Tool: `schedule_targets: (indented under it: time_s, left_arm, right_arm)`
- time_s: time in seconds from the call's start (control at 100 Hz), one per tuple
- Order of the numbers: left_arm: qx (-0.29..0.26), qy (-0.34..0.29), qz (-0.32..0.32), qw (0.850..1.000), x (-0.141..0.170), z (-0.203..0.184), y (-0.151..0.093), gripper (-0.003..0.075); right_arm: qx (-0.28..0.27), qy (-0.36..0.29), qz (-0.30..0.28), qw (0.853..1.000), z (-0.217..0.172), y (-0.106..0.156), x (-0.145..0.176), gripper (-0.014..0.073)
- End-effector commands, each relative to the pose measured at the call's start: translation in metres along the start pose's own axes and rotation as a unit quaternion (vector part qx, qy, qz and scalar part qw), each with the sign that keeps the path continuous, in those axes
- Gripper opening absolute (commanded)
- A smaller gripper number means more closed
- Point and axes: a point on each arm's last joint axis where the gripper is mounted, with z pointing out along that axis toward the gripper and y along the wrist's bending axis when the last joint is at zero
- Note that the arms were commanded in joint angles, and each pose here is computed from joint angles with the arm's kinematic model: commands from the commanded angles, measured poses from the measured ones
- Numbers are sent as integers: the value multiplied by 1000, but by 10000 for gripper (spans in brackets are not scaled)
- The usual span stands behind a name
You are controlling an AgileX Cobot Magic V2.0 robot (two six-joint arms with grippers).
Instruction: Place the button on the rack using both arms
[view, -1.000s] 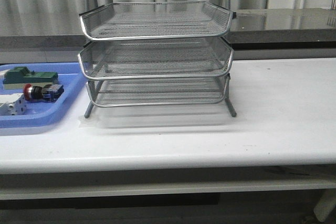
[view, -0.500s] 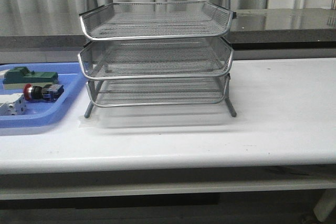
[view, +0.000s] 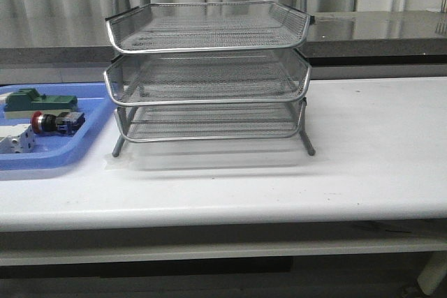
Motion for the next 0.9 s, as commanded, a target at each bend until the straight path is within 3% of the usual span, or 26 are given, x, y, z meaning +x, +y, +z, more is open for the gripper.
schedule_targets:
  time_s: [0.0, 0.32, 0.76, 0.89]
  left_arm:
    - [1, -33, -8, 999, 7, -2, 0, -20]
    - [1, -33, -8, 999, 7, -2, 0, -20]
    - [1, -33, -8, 999, 7, -2, 0, -20]
    - [1, -33, -8, 999, 7, -2, 0, -20]
  right_arm:
    - [-4, 2, 12, 1000, 3, 4, -29, -57]
    - [-28, 186, 66, 980, 44, 15, -69, -57]
    - [-24, 249, 100, 963, 89, 15, -61, -51]
    - [-27, 255, 107, 961, 89, 16, -60, 55]
